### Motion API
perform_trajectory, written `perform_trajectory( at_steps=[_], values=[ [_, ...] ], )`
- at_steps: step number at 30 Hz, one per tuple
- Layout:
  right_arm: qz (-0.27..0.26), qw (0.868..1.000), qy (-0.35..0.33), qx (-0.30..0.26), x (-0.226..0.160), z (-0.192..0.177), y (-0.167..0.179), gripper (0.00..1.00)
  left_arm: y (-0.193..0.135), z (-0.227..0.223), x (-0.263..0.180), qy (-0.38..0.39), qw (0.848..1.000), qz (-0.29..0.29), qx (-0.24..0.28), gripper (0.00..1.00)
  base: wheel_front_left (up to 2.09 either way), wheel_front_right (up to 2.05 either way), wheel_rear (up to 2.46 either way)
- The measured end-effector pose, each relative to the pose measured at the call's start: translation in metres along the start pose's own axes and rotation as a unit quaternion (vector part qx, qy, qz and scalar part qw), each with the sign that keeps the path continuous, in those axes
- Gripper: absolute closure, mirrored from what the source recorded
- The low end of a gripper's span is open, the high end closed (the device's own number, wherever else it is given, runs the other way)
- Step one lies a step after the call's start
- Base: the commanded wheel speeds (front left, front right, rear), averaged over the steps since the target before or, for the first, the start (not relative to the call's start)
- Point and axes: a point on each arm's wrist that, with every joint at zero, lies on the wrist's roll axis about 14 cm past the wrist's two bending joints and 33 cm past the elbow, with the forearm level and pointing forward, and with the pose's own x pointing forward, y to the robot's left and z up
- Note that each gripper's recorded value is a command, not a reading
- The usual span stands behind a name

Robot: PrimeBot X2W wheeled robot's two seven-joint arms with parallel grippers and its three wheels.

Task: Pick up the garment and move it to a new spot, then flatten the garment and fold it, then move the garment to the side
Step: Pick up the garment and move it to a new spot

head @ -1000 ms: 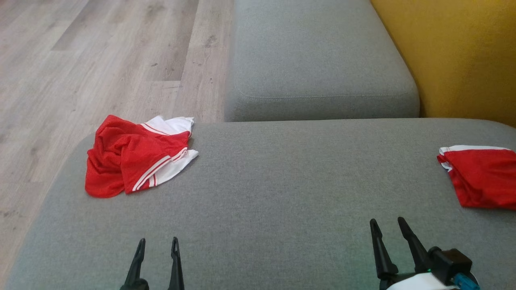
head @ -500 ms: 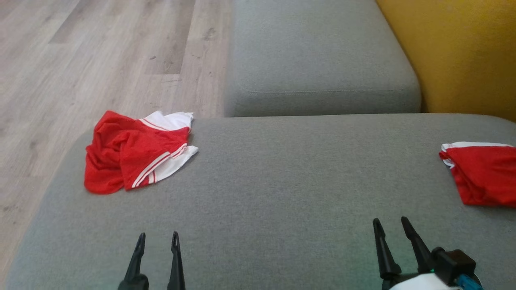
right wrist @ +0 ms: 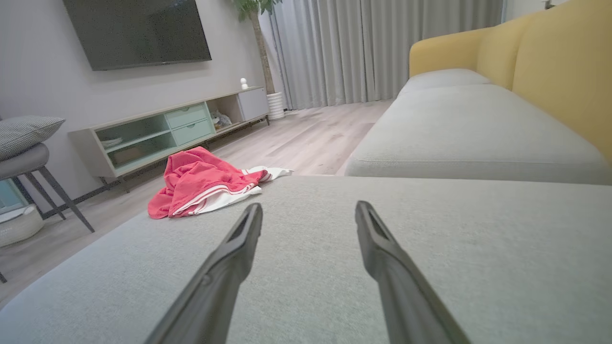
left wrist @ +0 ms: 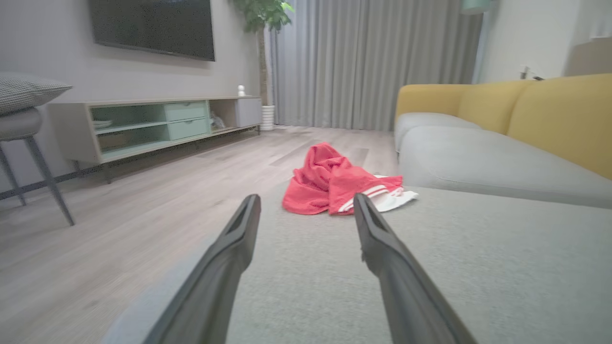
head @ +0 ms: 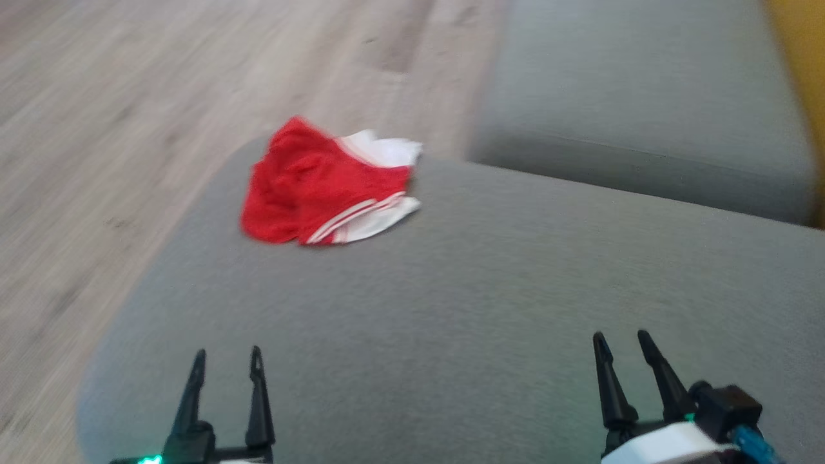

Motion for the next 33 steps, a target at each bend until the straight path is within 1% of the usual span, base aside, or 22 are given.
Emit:
perform_trajectory(
  at_steps=[4, 9, 13, 16, 19, 21, 25, 28, 31, 33],
  values=[
    [0.045, 0.999, 0.007, -0.002, 0.023, -0.002, 0.023, 0.0, 0.032, 0.004, -0.011, -0.005, 0.998, 0.056, 0.0, 0.0, 0.0, 0.0, 0.0],
    [0.081, 0.996, 0.023, -0.004, 0.045, -0.012, 0.041, 0.0, 0.059, 0.01, -0.017, -0.008, 0.994, 0.106, 0.013, 0.0, 0.0, 0.0, 0.0],
    [0.09, 0.995, 0.037, -0.012, 0.052, -0.022, 0.043, 0.0, 0.071, 0.034, -0.006, -0.041, 0.991, 0.12, 0.03, 0.0, 0.0, 0.0, 0.0],
    [0.095, 0.994, 0.047, -0.025, 0.056, -0.03, 0.039, 0.0, 0.081, 0.066, 0.015, -0.083, 0.988, 0.122, 0.048, 0.0, 0.0, 0.0, 0.0],
    [0.095, 0.993, 0.049, -0.047, 0.069, -0.033, 0.022, 0.0, 0.081, 0.106, 0.052, -0.137, 0.983, 0.103, 0.063, 0.0, 0.0, 0.0, 0.0],
    [0.091, 0.993, 0.039, -0.061, 0.085, -0.029, 0.005, 0.0, 0.071, 0.128, 0.085, -0.161, 0.981, 0.071, 0.081, 0.0, 0.0, 0.0, 0.0],
    [0.084, 0.993, 0.031, -0.081, 0.113, -0.032, -0.027, 0.0, 0.039, 0.137, 0.165, -0.161, 0.983, -0.001, 0.086, 0.0, 0.0, 0.0, 0.0],
    [0.08, 0.992, 0.042, -0.091, 0.124, -0.047, -0.049, 0.0, 0.019, 0.121, 0.225, -0.124, 0.988, -0.041, 0.087, 0.0, 0.0, 0.0, 0.0],
    [0.067, 0.992, 0.042, -0.094, 0.137, -0.057, -0.072, 0.0, 0.012, 0.076, 0.275, -0.036, 0.995, -0.053, 0.082, 0.0, 0.0, 0.0, 0.0],
    [0.058, 0.993, 0.044, -0.098, 0.142, -0.065, -0.088, 0.0, 0.004, 0.037, 0.298, 0.034, 0.995, -0.058, 0.075, 0.0, 0.0, 0.0, 0.0]
  ],
)
